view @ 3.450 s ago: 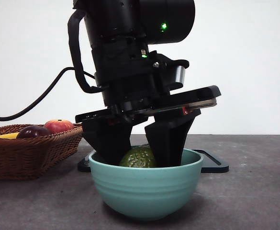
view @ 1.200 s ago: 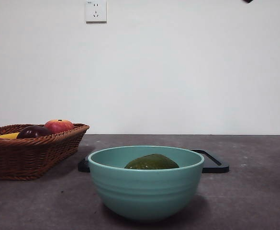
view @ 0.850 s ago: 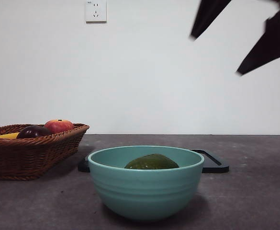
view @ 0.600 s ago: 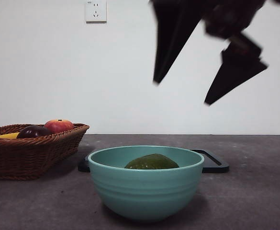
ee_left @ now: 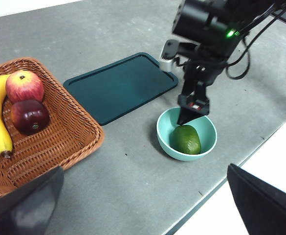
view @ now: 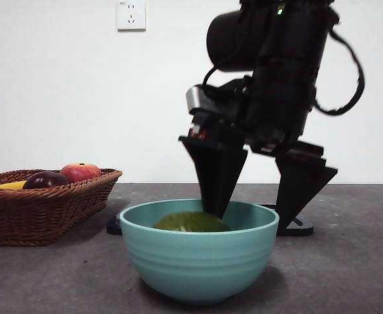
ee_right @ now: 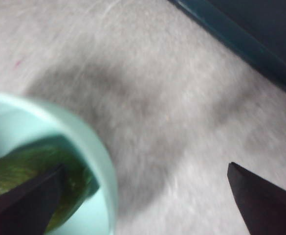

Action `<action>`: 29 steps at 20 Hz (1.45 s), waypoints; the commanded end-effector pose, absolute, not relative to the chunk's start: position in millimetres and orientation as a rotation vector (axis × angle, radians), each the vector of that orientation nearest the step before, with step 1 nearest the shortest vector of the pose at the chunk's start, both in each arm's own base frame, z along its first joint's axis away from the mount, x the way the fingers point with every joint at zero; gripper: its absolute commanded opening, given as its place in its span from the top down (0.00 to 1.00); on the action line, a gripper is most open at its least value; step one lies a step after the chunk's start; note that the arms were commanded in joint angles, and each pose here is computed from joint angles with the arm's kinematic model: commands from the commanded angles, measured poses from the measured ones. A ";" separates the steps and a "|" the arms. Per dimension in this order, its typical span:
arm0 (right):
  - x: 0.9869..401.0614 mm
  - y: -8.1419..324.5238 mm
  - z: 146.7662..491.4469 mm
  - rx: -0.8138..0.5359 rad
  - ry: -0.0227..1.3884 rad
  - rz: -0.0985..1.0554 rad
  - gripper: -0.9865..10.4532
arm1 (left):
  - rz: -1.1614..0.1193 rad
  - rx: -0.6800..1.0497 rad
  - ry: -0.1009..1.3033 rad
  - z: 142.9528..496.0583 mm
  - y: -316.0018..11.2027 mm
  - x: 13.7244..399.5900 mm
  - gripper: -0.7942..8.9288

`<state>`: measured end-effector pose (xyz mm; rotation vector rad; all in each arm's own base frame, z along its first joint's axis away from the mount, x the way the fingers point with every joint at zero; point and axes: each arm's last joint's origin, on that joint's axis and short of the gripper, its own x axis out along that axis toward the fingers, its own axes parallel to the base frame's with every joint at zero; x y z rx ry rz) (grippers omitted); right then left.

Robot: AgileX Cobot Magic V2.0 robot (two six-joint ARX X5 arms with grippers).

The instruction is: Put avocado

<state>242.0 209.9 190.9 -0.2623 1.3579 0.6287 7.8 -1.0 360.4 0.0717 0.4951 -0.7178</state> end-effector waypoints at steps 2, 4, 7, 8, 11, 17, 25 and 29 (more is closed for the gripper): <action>245.0 220.1 189.2 -0.273 1.325 0.665 0.66 | -0.729 0.070 0.473 363.8 0.1 7.2 0.35; 244.3 220.9 189.3 -0.267 1.327 0.673 0.79 | -0.729 0.070 0.473 363.8 0.1 7.2 0.35; 242.0 224.4 189.5 -0.262 1.326 0.700 0.91 | -0.729 0.071 0.473 363.7 0.1 7.2 0.35; 241.5 225.0 189.5 -0.264 1.324 0.700 0.91 | -0.729 0.070 0.473 363.7 0.1 7.2 0.35; 243.6 229.3 197.2 -0.257 1.301 0.664 0.91 | -0.729 0.071 0.473 363.7 0.1 7.2 0.35; 284.9 227.4 240.5 -0.145 1.189 0.556 0.91 | -0.729 0.070 0.472 363.8 0.1 7.2 0.35; 383.1 206.4 240.1 -0.023 1.170 0.397 0.91 | -0.729 0.070 0.473 363.8 0.1 7.2 0.36; 397.2 200.0 212.7 0.016 1.241 0.374 0.91 | -0.729 0.071 0.473 363.7 0.1 7.2 0.35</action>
